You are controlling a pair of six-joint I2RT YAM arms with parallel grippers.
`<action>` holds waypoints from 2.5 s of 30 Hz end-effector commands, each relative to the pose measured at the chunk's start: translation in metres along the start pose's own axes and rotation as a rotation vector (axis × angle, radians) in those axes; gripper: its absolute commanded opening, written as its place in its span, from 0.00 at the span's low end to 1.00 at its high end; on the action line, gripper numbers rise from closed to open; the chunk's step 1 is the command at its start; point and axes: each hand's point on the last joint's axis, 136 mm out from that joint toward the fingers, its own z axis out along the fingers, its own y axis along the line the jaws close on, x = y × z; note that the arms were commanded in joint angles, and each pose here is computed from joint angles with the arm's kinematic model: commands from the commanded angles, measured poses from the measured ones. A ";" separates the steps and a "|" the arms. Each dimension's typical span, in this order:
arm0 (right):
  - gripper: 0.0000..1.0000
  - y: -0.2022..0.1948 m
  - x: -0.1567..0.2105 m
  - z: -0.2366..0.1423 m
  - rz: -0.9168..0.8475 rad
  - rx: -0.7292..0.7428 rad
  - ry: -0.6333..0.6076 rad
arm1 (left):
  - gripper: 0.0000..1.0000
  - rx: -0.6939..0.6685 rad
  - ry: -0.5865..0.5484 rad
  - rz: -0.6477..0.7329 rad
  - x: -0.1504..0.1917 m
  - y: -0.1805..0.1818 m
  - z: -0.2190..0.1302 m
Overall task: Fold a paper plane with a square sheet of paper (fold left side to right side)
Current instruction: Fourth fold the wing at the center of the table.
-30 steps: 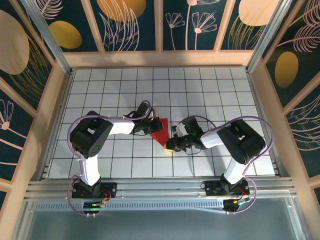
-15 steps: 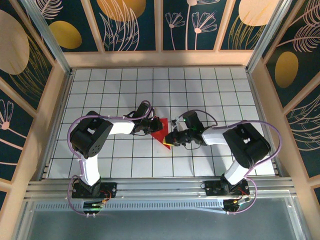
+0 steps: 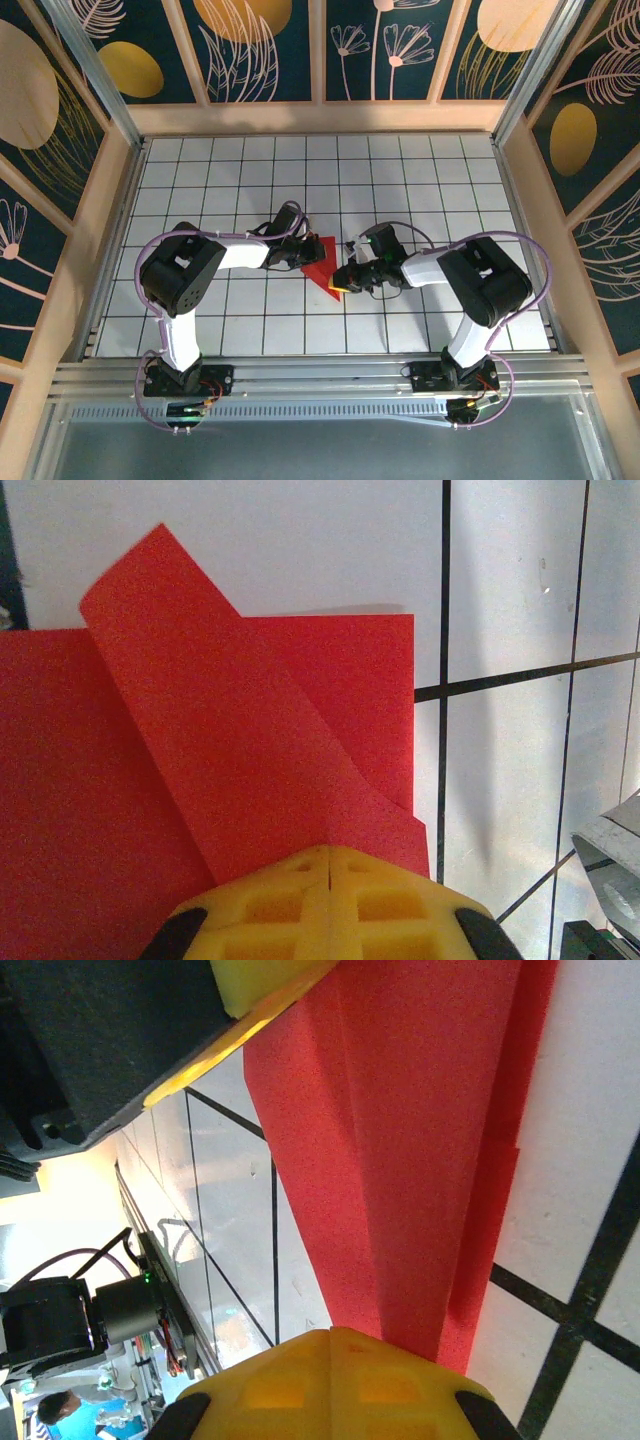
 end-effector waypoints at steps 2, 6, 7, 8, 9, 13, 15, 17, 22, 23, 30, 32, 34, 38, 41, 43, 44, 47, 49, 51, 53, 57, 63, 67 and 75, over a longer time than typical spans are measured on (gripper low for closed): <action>0.00 -0.005 0.009 0.004 -0.011 0.007 0.014 | 0.02 -0.141 0.063 -0.028 0.024 0.040 0.003; 0.00 -0.009 0.016 0.005 0.001 0.014 0.021 | 0.02 -0.141 0.063 -0.028 0.024 0.040 0.003; 0.00 -0.009 0.018 0.006 0.005 0.014 0.024 | 0.02 -0.142 0.065 -0.029 0.024 0.041 0.004; 0.00 -0.010 0.020 0.006 0.007 0.014 0.026 | 0.02 -0.142 0.065 -0.029 0.024 0.041 0.004; 0.00 -0.010 0.021 0.006 0.009 0.015 0.030 | 0.02 -0.143 0.065 -0.029 0.024 0.041 0.004; 0.00 -0.013 0.025 0.006 0.015 0.020 0.030 | 0.02 -0.145 0.065 -0.030 0.024 0.042 0.004; 0.00 -0.013 0.026 0.006 0.016 0.017 0.030 | 0.02 -0.143 0.064 -0.030 0.024 0.041 0.003; 0.00 -0.013 0.028 0.007 0.017 0.018 0.033 | 0.02 -0.143 0.064 -0.029 0.024 0.041 0.004; 0.00 -0.014 0.029 0.008 0.020 0.022 0.036 | 0.02 -0.142 0.062 -0.030 0.023 0.040 0.004; 0.00 -0.014 0.029 0.008 0.021 0.023 0.035 | 0.02 -0.142 0.062 -0.030 0.023 0.040 0.004; 0.00 0.009 0.015 -0.001 -0.017 -0.026 -0.003 | 0.02 -0.142 0.059 -0.030 0.024 0.040 0.002; 0.00 0.017 0.006 -0.006 -0.033 -0.044 -0.026 | 0.02 -0.141 0.059 -0.031 0.023 0.040 0.002; 0.00 0.019 -0.003 -0.011 -0.046 -0.044 -0.047 | 0.02 -0.140 0.058 -0.032 0.023 0.040 0.003; 0.00 0.013 -0.014 -0.012 -0.051 -0.016 -0.060 | 0.02 -0.140 0.060 -0.032 0.024 0.040 0.003; 0.00 0.008 -0.018 -0.007 -0.050 0.002 -0.055 | 0.02 -0.142 0.060 -0.033 0.024 0.041 0.002; 0.00 0.008 -0.021 -0.004 -0.052 -0.001 -0.061 | 0.01 -0.141 0.059 -0.032 0.024 0.041 0.002; 0.00 0.006 -0.021 -0.003 -0.050 -0.001 -0.061 | 0.01 -0.141 0.059 -0.033 0.024 0.041 0.002; 0.00 0.001 -0.021 -0.001 -0.038 0.009 -0.054 | 0.01 -0.140 0.058 -0.032 0.023 0.040 0.002; 0.00 -0.003 -0.017 0.001 -0.032 0.018 -0.049 | 0.01 -0.139 0.058 -0.033 0.024 0.040 0.002; 0.00 -0.007 -0.013 0.002 -0.023 0.025 -0.041 | 0.02 -0.139 0.057 -0.032 0.023 0.040 0.002; 0.00 -0.009 -0.009 0.003 -0.019 0.029 -0.031 | 0.02 -0.140 0.058 -0.034 0.024 0.040 0.002; 0.00 -0.011 -0.001 0.005 -0.008 0.029 -0.022 | 0.02 -0.140 0.057 -0.035 0.024 0.040 0.002; 0.00 -0.010 0.006 0.007 0.005 0.011 -0.016 | 0.02 -0.138 0.055 -0.039 0.023 0.040 0.002; 0.00 -0.008 0.010 0.009 0.003 0.010 -0.008 | 0.02 -0.142 0.052 -0.041 0.024 0.041 0.001; 0.00 -0.015 0.015 0.011 0.018 0.037 0.000 | 0.02 -0.142 0.053 -0.042 0.024 0.041 0.001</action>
